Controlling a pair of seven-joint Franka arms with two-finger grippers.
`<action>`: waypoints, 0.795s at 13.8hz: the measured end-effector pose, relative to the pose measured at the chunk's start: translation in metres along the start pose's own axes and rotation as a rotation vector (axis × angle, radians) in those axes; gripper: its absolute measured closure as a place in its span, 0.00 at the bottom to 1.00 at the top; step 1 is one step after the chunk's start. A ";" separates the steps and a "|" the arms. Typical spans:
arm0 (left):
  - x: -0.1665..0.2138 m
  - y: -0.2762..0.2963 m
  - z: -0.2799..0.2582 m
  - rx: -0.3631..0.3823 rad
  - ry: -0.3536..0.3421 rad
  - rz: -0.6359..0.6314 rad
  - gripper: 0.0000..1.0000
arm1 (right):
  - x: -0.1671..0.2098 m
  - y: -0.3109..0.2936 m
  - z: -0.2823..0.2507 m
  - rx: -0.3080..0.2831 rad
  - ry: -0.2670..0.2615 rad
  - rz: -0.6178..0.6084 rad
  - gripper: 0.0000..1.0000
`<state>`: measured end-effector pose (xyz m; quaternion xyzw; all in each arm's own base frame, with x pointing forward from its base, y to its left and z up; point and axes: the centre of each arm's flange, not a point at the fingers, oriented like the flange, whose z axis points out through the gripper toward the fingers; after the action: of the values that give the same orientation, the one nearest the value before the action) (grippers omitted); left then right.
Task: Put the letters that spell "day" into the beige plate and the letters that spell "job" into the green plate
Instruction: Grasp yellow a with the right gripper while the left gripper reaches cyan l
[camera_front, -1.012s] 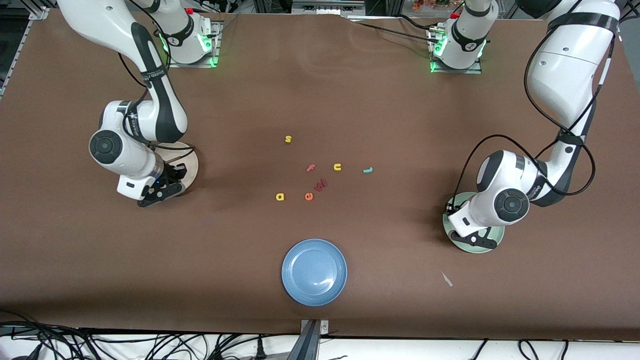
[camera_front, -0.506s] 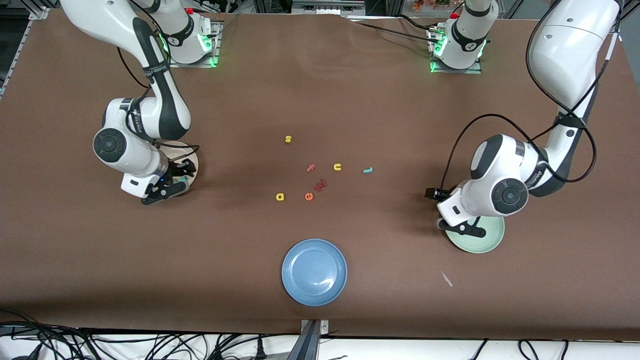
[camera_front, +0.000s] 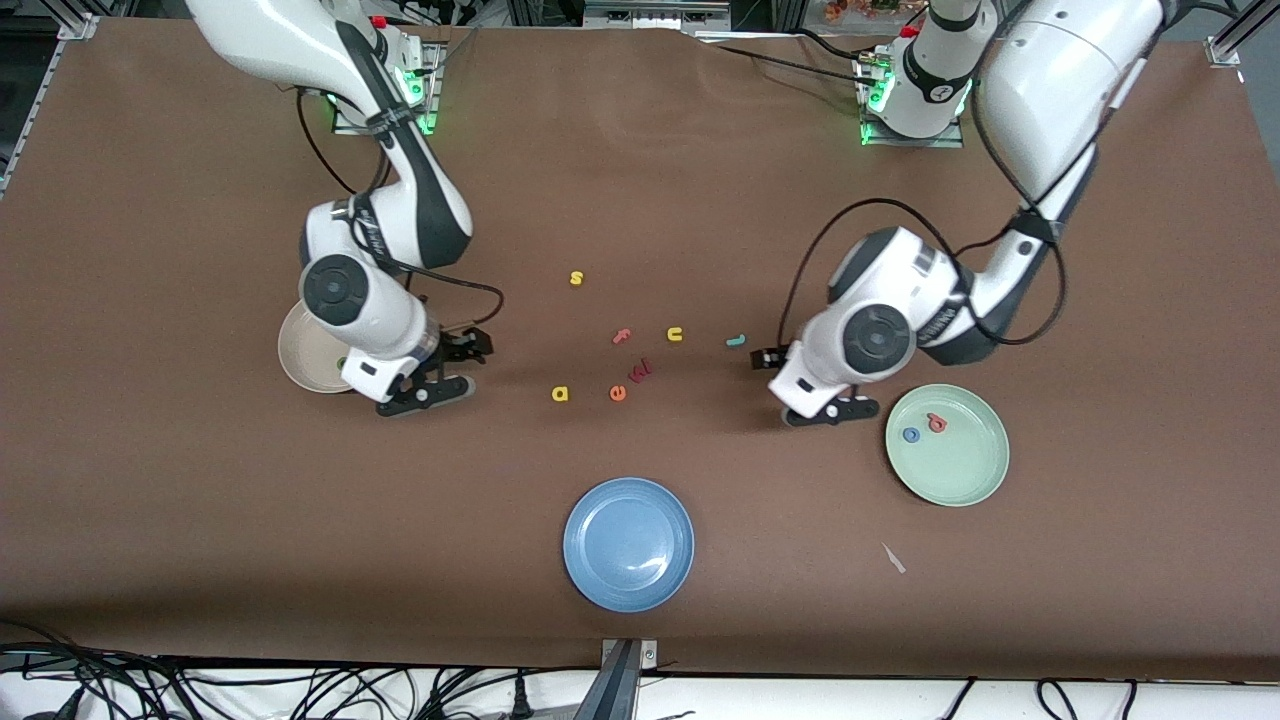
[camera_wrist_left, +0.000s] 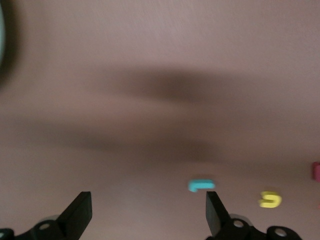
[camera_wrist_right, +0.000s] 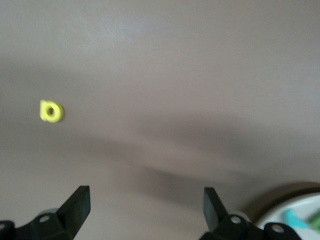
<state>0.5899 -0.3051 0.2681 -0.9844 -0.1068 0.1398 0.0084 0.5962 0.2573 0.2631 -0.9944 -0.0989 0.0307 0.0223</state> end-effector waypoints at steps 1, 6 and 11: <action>-0.010 0.014 0.004 0.000 0.006 -0.075 0.00 | 0.006 -0.015 0.007 0.000 0.001 0.076 0.00; -0.036 0.051 0.036 -0.086 0.039 -0.550 0.00 | 0.030 -0.076 0.036 -0.001 0.023 0.241 0.00; -0.054 0.064 0.051 -0.079 0.071 -0.882 0.00 | 0.044 -0.099 0.052 0.011 0.019 0.215 0.00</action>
<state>0.5385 -0.3803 0.2313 -0.8485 -0.5214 0.0847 0.0331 0.6165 0.3645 0.2142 -0.9994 0.0088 0.0238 0.0255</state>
